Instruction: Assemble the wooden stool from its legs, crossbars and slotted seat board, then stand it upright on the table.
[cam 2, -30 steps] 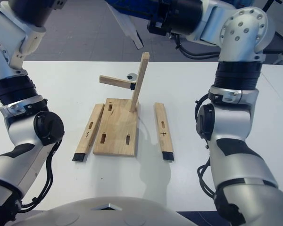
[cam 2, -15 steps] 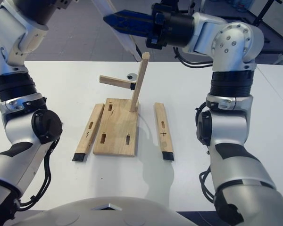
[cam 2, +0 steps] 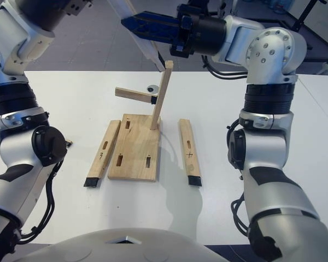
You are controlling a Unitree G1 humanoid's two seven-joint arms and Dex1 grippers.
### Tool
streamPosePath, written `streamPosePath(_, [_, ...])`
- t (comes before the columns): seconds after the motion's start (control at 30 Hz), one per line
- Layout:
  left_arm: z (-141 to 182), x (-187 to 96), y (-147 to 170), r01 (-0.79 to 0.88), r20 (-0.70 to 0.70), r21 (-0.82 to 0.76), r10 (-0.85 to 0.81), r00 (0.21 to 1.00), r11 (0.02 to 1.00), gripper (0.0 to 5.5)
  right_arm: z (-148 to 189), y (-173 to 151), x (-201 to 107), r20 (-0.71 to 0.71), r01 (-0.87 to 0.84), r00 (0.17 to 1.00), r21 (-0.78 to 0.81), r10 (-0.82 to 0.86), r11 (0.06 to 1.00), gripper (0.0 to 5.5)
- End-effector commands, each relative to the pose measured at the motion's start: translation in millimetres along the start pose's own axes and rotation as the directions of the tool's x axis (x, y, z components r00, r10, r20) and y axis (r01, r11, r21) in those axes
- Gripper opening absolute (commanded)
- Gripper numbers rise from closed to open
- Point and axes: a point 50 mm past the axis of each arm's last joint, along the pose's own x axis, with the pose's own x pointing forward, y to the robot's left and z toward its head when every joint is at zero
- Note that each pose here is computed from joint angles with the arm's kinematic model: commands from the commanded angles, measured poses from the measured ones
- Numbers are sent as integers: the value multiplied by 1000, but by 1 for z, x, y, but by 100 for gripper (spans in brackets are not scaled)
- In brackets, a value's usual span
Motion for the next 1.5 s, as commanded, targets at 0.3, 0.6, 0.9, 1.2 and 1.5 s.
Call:
streamPosePath(0.3, [1, -5, 1, -16, -9, -7, 16, 1000, 1000, 324, -4, 0, -3, 4, 2, 1000, 5, -2, 1000, 200])
streamPosePath(0.6, [-4, -9, -2, 20, -36, -1, -20, 999, 1000, 248, -2, -2, -2, 8, -14, 1000, 23, 13, 1000, 200])
streamPosePath(0.9, [-7, -13, 1, -8, -41, 3, 8, 999, 1000, 232, -7, -3, -2, 15, -13, 1000, 1, 13, 1000, 272])
streamPosePath(1.2, [-9, -19, 8, -51, -48, 4, 51, 998, 999, 205, -11, -4, -7, 38, 9, 999, 14, -10, 1000, 432])
streamPosePath(1.5, [-8, -30, 13, -98, -43, 48, 100, 994, 994, 202, 4, 2, -27, 77, 56, 996, -11, -55, 998, 540])
